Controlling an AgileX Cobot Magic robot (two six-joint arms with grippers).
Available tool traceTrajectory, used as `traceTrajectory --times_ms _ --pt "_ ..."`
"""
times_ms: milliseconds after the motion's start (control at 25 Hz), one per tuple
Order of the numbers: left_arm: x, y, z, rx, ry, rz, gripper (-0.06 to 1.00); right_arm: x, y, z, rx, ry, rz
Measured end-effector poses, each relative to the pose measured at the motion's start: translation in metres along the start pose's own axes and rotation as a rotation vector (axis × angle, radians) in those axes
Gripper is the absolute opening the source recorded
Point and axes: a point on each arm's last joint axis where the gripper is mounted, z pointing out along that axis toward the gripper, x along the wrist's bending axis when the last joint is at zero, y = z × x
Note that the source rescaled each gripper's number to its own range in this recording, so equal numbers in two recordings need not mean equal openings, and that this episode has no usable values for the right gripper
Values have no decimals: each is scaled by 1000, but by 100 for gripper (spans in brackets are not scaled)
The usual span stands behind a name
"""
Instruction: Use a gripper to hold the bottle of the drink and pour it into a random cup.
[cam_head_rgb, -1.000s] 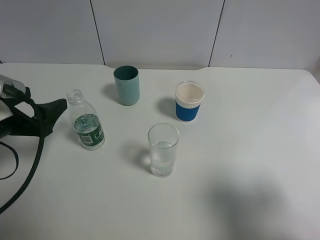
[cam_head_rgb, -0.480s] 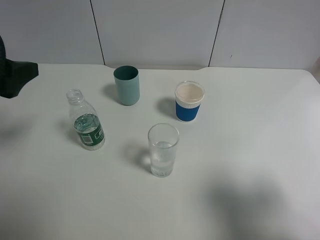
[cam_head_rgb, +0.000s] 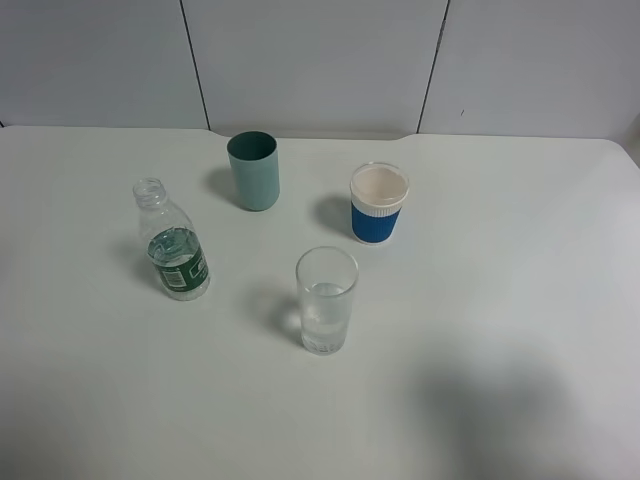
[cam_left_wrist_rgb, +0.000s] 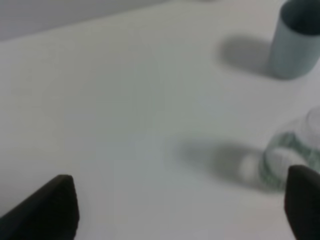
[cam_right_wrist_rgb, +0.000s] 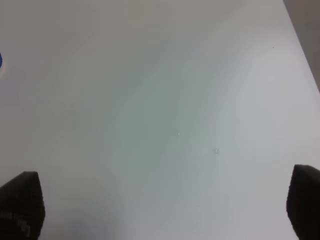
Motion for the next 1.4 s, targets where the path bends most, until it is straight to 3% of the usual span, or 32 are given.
traceTrajectory --times_ms 80,480,760,1160,1400 --pt "4 0 -15 30 25 7 65 0 0 0 0 0 0" --pt "22 -23 -80 -5 132 6 65 0 0 0 0 0 0" --pt "28 -43 -106 -45 174 -84 65 0 0 0 0 0 0" --pt "36 -60 -130 -149 238 -129 65 0 0 0 0 0 0" --pt "34 -68 -142 -170 352 -185 65 0 0 0 0 0 0"
